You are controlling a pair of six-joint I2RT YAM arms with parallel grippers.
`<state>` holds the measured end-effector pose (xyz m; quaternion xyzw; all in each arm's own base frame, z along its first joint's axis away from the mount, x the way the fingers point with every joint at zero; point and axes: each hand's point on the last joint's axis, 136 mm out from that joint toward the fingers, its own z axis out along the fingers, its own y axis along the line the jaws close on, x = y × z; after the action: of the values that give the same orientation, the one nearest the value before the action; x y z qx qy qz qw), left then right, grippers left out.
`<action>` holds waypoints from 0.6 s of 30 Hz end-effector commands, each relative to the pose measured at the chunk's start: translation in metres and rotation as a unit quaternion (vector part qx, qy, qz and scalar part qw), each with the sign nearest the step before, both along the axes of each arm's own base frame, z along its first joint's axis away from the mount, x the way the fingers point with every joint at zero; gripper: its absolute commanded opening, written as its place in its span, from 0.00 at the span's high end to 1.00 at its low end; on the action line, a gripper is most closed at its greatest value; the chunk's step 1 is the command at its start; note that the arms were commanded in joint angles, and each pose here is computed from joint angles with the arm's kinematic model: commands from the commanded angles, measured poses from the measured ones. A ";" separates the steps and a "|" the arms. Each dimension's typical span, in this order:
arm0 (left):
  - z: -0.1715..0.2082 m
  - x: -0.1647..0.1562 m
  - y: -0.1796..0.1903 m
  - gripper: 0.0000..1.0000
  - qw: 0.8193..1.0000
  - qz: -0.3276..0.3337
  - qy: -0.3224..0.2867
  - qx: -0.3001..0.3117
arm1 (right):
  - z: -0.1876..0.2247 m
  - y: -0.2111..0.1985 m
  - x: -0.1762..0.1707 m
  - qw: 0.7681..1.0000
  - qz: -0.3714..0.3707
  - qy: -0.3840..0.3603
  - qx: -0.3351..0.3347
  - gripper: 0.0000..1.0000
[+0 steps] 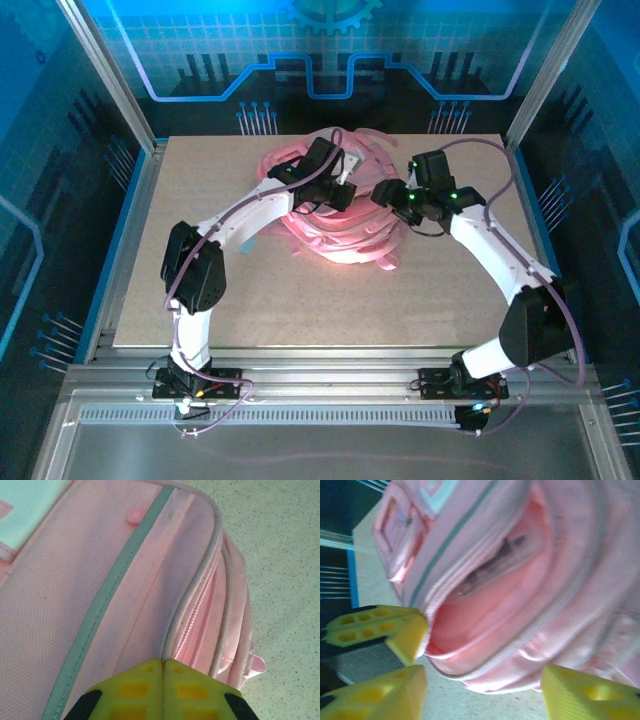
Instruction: Pack books, pencil case, and school supplies into a backpack
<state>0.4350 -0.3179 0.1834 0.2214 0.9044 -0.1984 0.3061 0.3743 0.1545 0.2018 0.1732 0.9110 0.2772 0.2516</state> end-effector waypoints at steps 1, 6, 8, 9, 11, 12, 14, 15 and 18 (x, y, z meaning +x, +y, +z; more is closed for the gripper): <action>0.018 -0.012 0.010 1.00 0.999 0.022 0.012 -0.019 | -0.022 -0.032 -0.027 0.996 0.008 0.037 -0.076 0.20; 0.025 -0.026 0.031 0.49 0.994 0.091 0.057 -0.032 | -0.013 -0.050 -0.025 0.997 -0.017 0.022 -0.067 0.00; 0.026 -0.031 0.044 0.38 0.988 0.129 0.071 -0.038 | -0.010 -0.054 -0.021 0.998 -0.025 0.013 -0.054 0.00; 0.025 -0.033 0.055 0.34 0.984 0.155 0.079 -0.038 | -0.008 -0.056 -0.018 0.998 -0.027 0.009 -0.049 0.00; 0.023 -0.037 0.078 0.30 0.974 0.201 0.097 -0.044 | -0.005 -0.056 -0.014 0.999 -0.025 0.002 -0.038 0.00; 0.019 -0.040 0.091 0.29 0.968 0.225 0.104 -0.044 | -0.004 -0.056 -0.012 0.999 -0.024 0.000 -0.034 0.00; 0.009 -0.045 0.119 0.24 0.954 0.273 0.116 -0.040 | -0.003 -0.054 -0.009 0.999 -0.022 -0.002 -0.029 0.00; 0.001 -0.048 0.135 0.20 0.946 0.298 0.124 -0.036 | -0.003 -0.052 -0.008 0.999 -0.020 -0.002 -0.026 0.00; -0.022 -0.060 0.179 0.18 0.917 0.369 0.151 -0.026 | -0.006 -0.047 -0.004 1.000 -0.011 0.001 -0.014 0.00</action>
<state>0.3909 -0.1795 0.1857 -0.0772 0.9490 -0.1671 0.2558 0.3646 0.1030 0.1949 0.1909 0.9153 0.2443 0.2571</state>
